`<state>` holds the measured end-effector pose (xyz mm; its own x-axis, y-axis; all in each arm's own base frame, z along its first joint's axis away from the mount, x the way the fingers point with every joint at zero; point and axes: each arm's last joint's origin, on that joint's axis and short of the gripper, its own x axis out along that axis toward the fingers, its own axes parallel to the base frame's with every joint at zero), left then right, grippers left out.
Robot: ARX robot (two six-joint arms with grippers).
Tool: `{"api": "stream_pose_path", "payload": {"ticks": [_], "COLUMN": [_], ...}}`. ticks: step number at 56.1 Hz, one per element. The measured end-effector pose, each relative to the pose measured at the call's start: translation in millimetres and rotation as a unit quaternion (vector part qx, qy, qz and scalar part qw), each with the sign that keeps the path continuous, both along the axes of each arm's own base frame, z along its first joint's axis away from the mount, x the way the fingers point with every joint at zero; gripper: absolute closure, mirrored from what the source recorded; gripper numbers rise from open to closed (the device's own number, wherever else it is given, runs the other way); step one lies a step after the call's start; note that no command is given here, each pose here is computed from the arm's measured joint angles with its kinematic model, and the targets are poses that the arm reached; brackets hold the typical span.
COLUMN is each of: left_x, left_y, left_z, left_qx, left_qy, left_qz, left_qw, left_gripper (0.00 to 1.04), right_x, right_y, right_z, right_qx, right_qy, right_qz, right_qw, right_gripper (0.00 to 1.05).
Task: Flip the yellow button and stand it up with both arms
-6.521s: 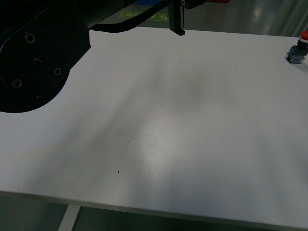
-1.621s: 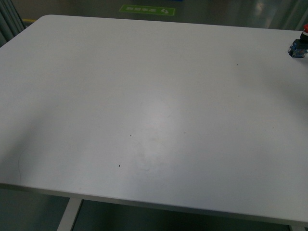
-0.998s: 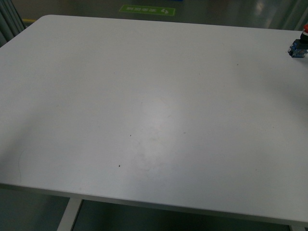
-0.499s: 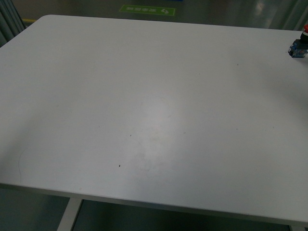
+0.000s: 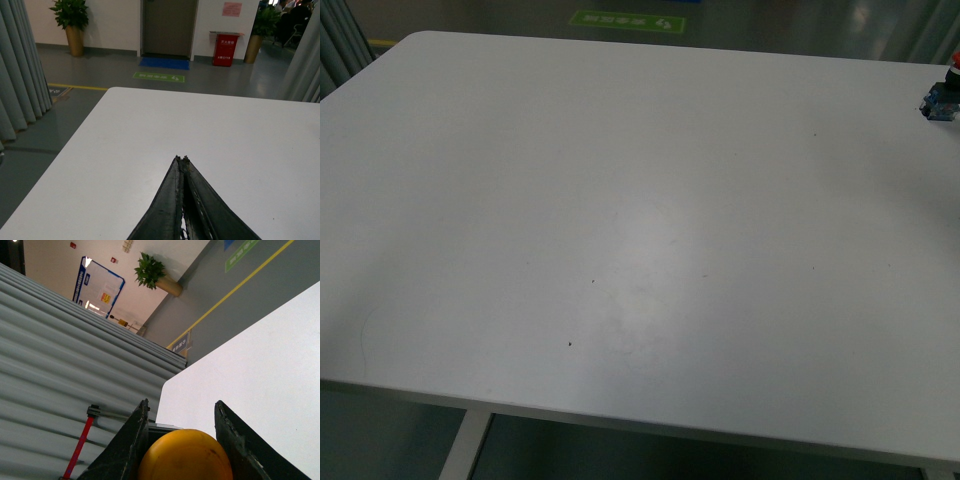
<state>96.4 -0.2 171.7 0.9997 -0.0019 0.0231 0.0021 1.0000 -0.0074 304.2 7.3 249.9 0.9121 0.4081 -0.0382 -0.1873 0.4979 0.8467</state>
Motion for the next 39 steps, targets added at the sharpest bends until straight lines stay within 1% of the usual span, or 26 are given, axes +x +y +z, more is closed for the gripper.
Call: {"api": "stream_pose_path", "payload": {"ticks": [11, 13, 20, 22, 23, 25, 27, 29, 30, 34, 38, 39], "left_x": [0, 0, 0, 0, 0, 0, 0, 0, 0, 0, 0, 0], "left_y": [0, 0, 0, 0, 0, 0, 0, 0, 0, 0, 0, 0], "left_z": [0, 0, 0, 0, 0, 0, 0, 0, 0, 0, 0, 0], "left_qx": [0.000, 0.000, 0.000, 0.000, 0.000, 0.000, 0.000, 0.000, 0.000, 0.000, 0.000, 0.000], "left_qy": [0.000, 0.001, 0.001, 0.001, 0.001, 0.001, 0.001, 0.001, 0.001, 0.000, 0.001, 0.001], "left_qz": [0.000, 0.000, 0.000, 0.000, 0.000, 0.000, 0.000, 0.000, 0.000, 0.000, 0.000, 0.000], "left_qw": [1.000, 1.000, 1.000, 1.000, 1.000, 1.000, 1.000, 1.000, 1.000, 1.000, 1.000, 1.000], "left_gripper": [1.01, 0.98, 0.76, 0.71, 0.65, 0.60, 0.55, 0.47, 0.42, 0.28, 0.18, 0.14], "right_x": [-2, -2, -2, -2, -2, -2, -2, -1, -1, 0, 2, 2], "right_y": [-1, -1, -5, -6, -7, -9, -10, -11, -12, -14, -16, -16], "right_z": [-1, -1, -2, -2, -3, -4, -4, -4, -4, -1, 2, 2], "right_qx": [-0.004, -0.009, -0.033, -0.045, -0.056, -0.069, -0.089, -0.110, -0.133, -0.192, -0.247, -0.251], "right_qy": [0.000, -0.003, -0.009, -0.010, -0.011, -0.013, -0.019, -0.027, -0.036, -0.059, -0.081, -0.082], "right_qz": [0.000, -0.001, -0.014, -0.019, -0.022, -0.028, -0.037, -0.040, -0.042, -0.051, -0.055, -0.054], "right_qw": [1.000, 1.000, 0.999, 0.999, 0.998, 0.997, 0.995, 0.993, 0.990, 0.978, 0.964, 0.963], "right_gripper": [0.71, 0.71, 0.71, 0.71, 0.71, 0.71, 0.71, 0.71, 0.71, 0.71, 0.71, 0.71]}}
